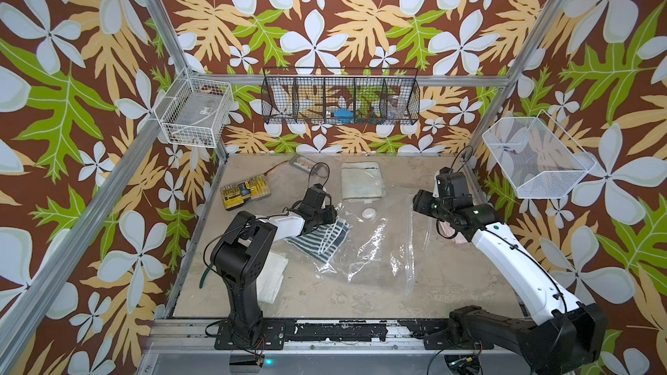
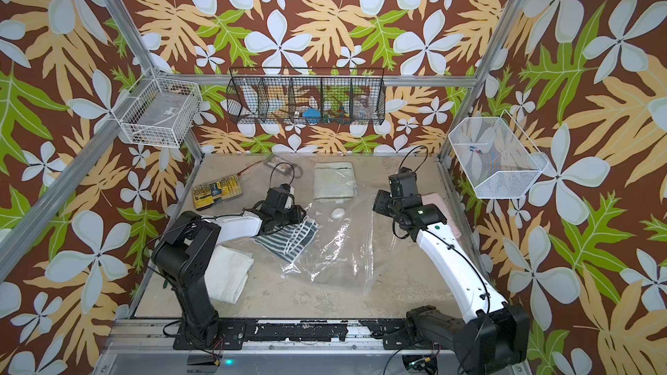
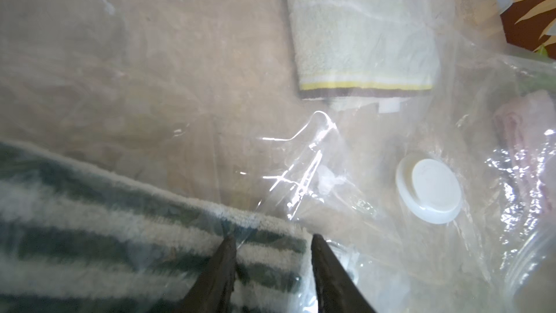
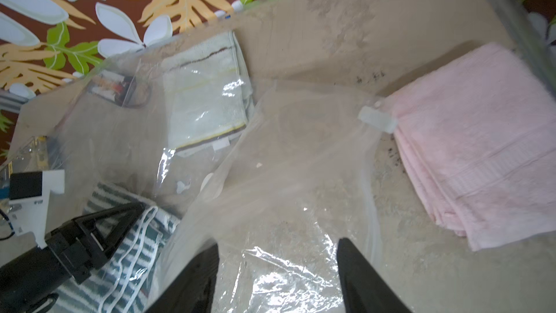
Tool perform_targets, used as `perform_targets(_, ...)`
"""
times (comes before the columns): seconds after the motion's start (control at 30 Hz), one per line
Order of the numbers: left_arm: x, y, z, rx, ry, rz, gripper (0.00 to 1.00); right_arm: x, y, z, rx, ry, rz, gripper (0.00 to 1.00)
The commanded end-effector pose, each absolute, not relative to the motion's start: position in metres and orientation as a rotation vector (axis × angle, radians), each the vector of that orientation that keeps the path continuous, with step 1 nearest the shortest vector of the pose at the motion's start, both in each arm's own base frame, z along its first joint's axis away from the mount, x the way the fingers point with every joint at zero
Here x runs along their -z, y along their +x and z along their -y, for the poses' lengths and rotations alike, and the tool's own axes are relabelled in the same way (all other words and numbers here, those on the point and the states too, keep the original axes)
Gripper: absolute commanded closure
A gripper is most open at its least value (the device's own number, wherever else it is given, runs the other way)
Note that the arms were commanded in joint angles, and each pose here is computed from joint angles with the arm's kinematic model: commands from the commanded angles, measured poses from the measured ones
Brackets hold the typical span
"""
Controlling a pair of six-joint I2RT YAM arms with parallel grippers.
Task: Place the folded towel into the vacuum bag
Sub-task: Pick up the towel from the center of the board.
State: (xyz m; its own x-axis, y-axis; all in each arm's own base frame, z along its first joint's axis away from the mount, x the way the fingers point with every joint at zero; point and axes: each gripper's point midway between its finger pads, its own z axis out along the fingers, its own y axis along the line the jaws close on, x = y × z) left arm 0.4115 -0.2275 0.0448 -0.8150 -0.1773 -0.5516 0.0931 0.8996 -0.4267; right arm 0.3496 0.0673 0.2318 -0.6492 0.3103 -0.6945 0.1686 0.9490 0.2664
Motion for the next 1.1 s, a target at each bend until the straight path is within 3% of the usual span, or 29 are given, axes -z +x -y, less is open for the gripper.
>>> perform_targets(0.0,-0.029,0.402,0.203,0.423,-0.042,-2.540,0.56,-0.254,0.356,-0.047,-0.096,0.331,-2.212,0.34)
perform_targets(0.2,-0.031,0.392,0.192,0.367,-0.042,-2.562,0.57,-0.260,0.370,-0.034,-0.052,0.337,-2.224,0.31)
perform_targets(0.3,-0.037,0.388,0.195,0.410,-0.045,-2.555,0.57,-0.253,0.388,-0.050,-0.155,0.327,-2.218,0.28)
perform_targets(0.47,-0.038,0.381,0.190,0.400,-0.058,-2.561,0.56,-0.195,0.434,-0.077,-0.241,0.320,-2.344,0.22)
perform_targets(0.83,-0.083,0.385,0.202,0.522,-0.080,-2.480,0.54,-0.118,0.538,-0.120,-0.321,0.320,-2.385,0.23)
perform_targets(1.07,-0.123,0.389,0.213,0.625,-0.048,-2.385,0.54,-0.086,0.573,-0.154,-0.259,0.253,-2.437,0.23)
